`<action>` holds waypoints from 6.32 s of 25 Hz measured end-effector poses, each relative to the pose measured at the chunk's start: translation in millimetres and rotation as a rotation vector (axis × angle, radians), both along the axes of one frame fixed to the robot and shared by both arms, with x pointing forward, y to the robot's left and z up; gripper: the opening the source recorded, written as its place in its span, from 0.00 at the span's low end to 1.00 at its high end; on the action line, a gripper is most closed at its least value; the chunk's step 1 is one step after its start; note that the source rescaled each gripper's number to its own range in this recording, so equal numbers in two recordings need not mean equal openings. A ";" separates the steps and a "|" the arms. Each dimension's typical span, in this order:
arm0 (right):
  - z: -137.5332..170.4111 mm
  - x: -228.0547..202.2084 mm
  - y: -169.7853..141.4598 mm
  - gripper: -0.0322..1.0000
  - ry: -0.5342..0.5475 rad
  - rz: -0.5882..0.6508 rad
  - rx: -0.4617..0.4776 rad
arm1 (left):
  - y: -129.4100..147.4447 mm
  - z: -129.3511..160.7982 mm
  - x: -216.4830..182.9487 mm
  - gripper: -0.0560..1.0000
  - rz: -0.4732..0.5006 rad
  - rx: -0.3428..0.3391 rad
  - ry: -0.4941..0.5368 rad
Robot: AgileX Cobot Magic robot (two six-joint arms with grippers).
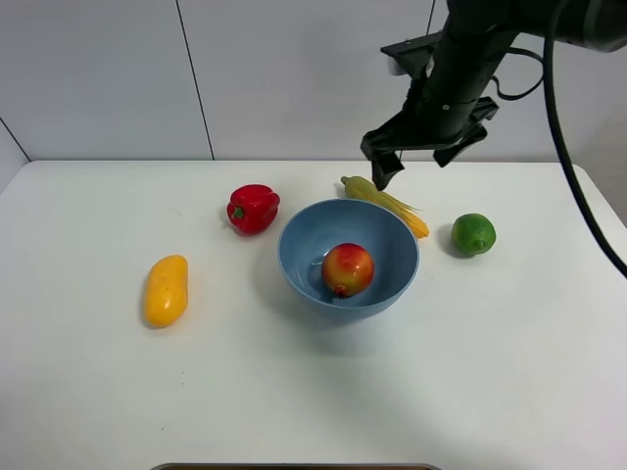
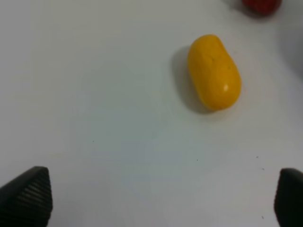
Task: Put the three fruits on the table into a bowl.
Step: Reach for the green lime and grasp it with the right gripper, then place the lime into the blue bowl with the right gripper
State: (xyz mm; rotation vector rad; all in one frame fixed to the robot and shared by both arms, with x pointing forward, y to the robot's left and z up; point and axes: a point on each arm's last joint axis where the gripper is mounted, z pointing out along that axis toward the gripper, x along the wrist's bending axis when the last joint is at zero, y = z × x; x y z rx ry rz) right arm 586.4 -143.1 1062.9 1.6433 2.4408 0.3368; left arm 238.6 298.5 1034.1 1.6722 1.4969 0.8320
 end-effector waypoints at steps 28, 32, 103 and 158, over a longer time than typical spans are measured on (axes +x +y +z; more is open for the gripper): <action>-87.5 54.5 -134.6 0.85 0.299 -0.400 0.023 | 0.0 0.0 0.0 0.88 0.000 0.000 0.000; -104.9 59.7 -134.5 0.85 0.317 -0.392 0.016 | 0.0 0.0 0.0 0.88 0.000 0.000 0.000; -177.9 87.0 -137.2 0.03 0.230 -0.319 -0.016 | 0.0 0.0 0.0 0.88 0.000 0.000 0.000; -90.1 9.3 70.5 0.47 0.125 0.198 0.060 | 0.0 0.0 0.0 0.88 0.000 0.000 0.000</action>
